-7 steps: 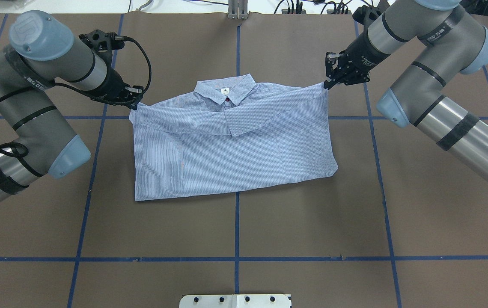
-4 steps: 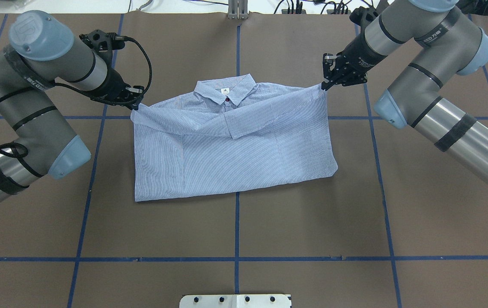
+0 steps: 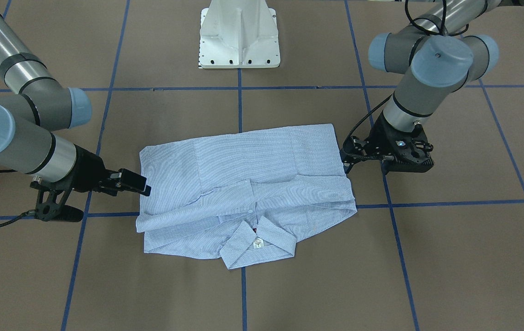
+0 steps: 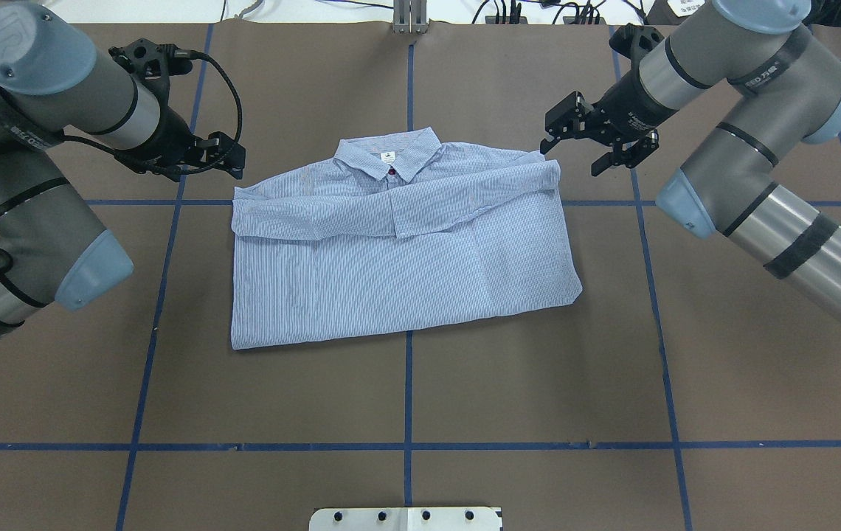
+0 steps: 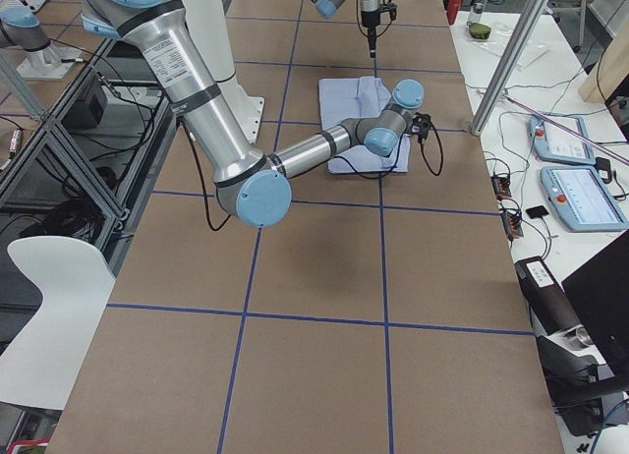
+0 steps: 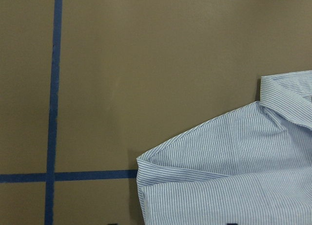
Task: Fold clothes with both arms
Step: 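Raise the left gripper away while the right gripper moves to the folded shirt's side, then grasp the folded shirt's edge with the right gripper and drag it nearer the robot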
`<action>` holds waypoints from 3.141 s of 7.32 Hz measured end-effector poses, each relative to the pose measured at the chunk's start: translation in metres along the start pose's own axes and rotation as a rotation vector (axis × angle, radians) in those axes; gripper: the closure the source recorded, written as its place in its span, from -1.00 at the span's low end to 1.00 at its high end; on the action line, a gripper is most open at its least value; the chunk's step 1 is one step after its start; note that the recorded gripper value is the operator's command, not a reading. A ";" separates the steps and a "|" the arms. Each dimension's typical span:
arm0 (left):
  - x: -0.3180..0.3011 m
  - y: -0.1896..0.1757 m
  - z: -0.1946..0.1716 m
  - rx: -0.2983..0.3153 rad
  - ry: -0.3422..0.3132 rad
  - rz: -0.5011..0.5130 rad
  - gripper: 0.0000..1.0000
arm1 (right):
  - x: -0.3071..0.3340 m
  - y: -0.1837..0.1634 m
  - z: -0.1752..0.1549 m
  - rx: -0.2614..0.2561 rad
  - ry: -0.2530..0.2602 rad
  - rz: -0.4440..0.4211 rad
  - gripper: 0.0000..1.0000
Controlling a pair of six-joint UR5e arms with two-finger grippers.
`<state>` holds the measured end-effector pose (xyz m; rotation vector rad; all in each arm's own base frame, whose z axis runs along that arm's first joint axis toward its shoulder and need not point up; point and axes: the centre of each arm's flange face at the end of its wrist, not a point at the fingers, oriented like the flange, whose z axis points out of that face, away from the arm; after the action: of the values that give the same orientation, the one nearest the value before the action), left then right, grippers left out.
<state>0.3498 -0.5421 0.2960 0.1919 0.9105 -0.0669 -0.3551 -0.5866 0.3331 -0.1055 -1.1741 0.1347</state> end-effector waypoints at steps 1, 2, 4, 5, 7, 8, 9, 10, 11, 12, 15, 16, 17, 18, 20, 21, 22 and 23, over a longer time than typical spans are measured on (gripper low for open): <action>0.004 0.004 -0.010 -0.001 -0.001 -0.003 -0.97 | 0.007 0.027 0.014 -0.012 0.011 -0.018 -1.00; 0.006 0.006 -0.016 -0.001 0.001 -0.006 -0.97 | 0.017 0.052 0.035 -0.013 0.037 -0.032 -1.00; 0.009 0.007 -0.020 0.000 0.003 -0.008 -0.97 | 0.041 0.086 0.073 -0.011 0.100 -0.042 -0.98; 0.011 0.007 -0.021 0.002 0.005 -0.008 -0.96 | 0.047 0.096 0.085 -0.006 0.122 -0.047 -0.93; 0.015 0.008 -0.027 0.008 0.014 -0.013 -0.95 | 0.056 0.104 0.094 -0.005 0.144 -0.047 -0.28; 0.016 0.009 -0.030 0.009 0.017 -0.016 -0.95 | 0.059 0.105 0.096 -0.007 0.148 -0.045 -0.06; 0.017 0.010 -0.032 0.009 0.018 -0.018 -0.94 | 0.060 0.106 0.097 -0.008 0.150 -0.045 -0.01; 0.017 0.010 -0.033 0.010 0.019 -0.018 -0.94 | 0.060 0.107 0.098 -0.009 0.152 -0.046 -0.01; 0.017 0.010 -0.033 0.010 0.018 -0.019 -0.94 | 0.060 0.108 0.100 -0.011 0.153 -0.047 0.03; 0.017 0.010 -0.033 0.011 0.018 -0.019 -0.93 | 0.059 0.109 0.100 -0.011 0.152 -0.049 0.35; 0.018 0.010 -0.034 0.012 0.018 -0.019 -0.88 | 0.059 0.111 0.097 -0.011 0.148 -0.051 1.00; 0.018 0.010 -0.034 0.012 0.018 -0.020 -0.86 | 0.060 0.115 0.094 -0.013 0.144 -0.056 1.00; 0.017 0.010 -0.034 0.013 0.018 -0.022 -0.85 | 0.060 0.122 0.088 -0.018 0.135 -0.062 1.00; 0.017 0.009 -0.035 0.013 0.018 -0.022 -0.85 | 0.063 0.131 0.079 -0.027 0.124 -0.072 1.00; 0.017 0.010 -0.037 0.016 0.019 -0.023 -0.85 | 0.071 0.166 0.046 -0.072 0.078 -0.102 1.00; 0.016 0.010 -0.039 0.017 0.019 -0.024 -0.85 | 0.069 0.185 0.030 -0.104 0.052 -0.116 1.00; 0.016 0.011 -0.040 0.017 0.019 -0.024 -0.85 | 0.071 0.208 0.019 -0.137 0.036 -0.130 1.00; 0.016 0.011 -0.041 0.019 0.020 -0.028 -0.85 | 0.077 0.237 0.008 -0.175 0.032 -0.144 1.00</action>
<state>0.3293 -0.5230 0.2609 0.1977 0.9331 -0.0992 -0.3449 -0.3406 0.3704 -0.1762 -1.1564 -0.0968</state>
